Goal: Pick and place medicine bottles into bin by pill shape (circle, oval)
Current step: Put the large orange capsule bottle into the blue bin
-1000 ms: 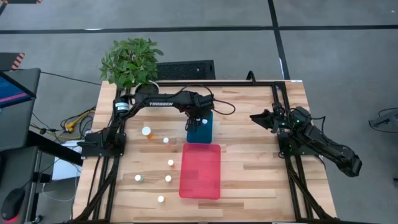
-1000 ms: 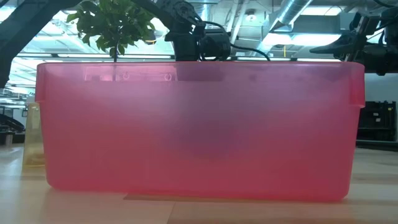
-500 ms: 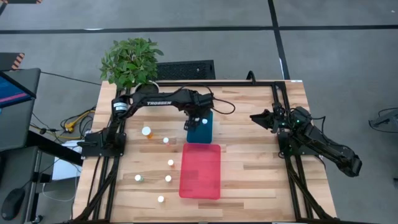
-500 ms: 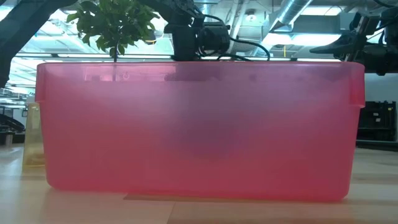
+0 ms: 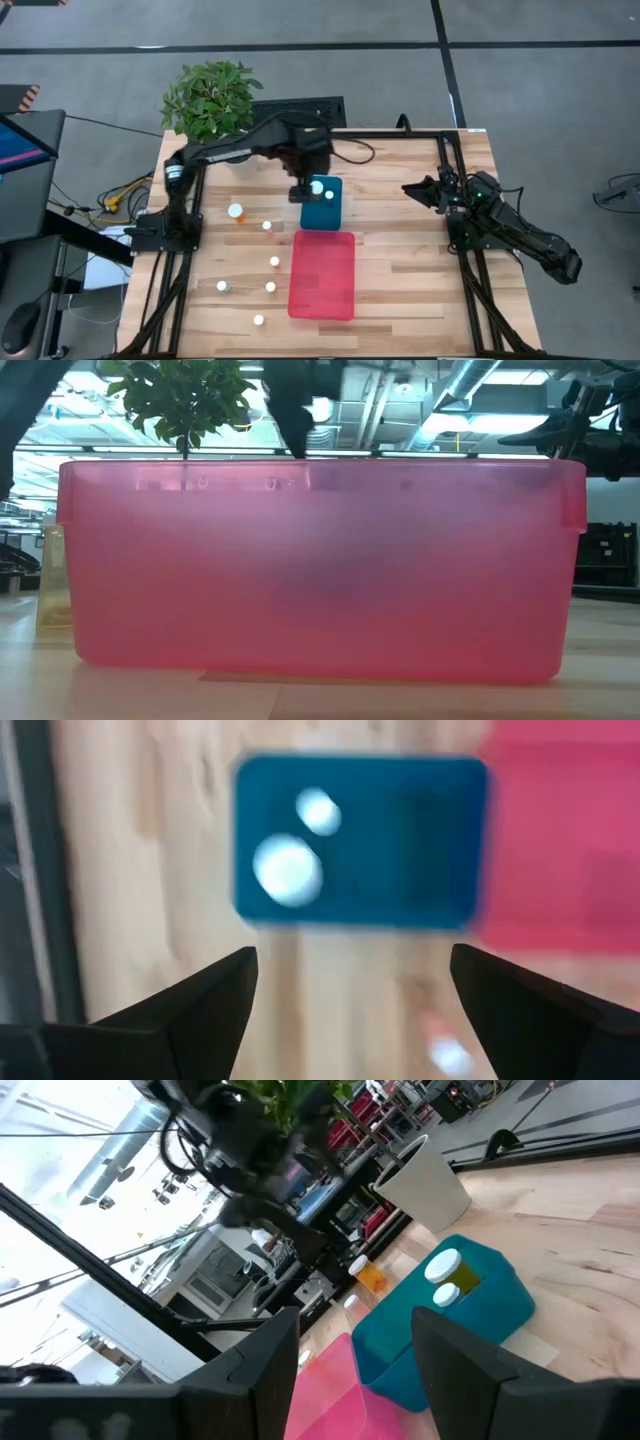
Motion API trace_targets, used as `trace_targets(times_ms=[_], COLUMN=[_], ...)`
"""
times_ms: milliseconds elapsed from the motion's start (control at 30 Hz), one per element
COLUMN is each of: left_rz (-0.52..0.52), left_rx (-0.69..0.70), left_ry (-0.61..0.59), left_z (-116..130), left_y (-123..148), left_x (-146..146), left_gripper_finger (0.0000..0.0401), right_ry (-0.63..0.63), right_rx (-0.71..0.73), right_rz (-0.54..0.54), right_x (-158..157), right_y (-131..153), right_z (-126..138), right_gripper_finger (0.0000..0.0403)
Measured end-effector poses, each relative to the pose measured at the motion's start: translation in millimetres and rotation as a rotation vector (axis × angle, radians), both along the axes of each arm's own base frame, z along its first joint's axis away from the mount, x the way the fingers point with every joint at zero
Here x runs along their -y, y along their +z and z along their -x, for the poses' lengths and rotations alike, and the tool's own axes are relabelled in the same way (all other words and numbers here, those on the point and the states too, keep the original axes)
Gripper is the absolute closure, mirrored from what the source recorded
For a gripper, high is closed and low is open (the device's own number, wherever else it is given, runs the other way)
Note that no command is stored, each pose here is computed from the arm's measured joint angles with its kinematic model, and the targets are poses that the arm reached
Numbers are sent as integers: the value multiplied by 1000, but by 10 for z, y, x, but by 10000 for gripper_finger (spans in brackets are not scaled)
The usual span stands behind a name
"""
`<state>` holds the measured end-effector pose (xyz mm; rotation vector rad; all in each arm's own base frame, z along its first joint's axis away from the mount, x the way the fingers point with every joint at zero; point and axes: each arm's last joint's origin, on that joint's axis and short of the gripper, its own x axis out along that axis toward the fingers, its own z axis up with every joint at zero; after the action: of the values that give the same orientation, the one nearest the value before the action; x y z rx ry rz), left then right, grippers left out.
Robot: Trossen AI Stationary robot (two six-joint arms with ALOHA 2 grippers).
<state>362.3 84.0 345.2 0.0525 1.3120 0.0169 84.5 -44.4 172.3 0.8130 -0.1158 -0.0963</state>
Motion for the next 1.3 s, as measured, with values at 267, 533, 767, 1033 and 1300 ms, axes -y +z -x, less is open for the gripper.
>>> trace_targets(times_ms=[267,533,767,1033,1300], left_rz=[-16,-44,-65,-39,-50], left_rx=[22,16,-91,-128,-142], left_ry=[173,353,419,424,375], left_z=[831,1547,1769,1830,1847], left_y=[401,-87,-803,-1287,-1307], left_x=[262,469,464,426,402], left_gripper_finger=[76,76,76,76,76], right_ry=[0,-1,-6,-7,-6], right_rx=[0,0,-3,-2,1], right_rz=[3,4,17,17,-1], right_x=[0,0,2,2,2], right_y=[0,1,-1,0,1], right_z=[0,0,0,0,0], right_gripper_finger=[198,198,198,198,198])
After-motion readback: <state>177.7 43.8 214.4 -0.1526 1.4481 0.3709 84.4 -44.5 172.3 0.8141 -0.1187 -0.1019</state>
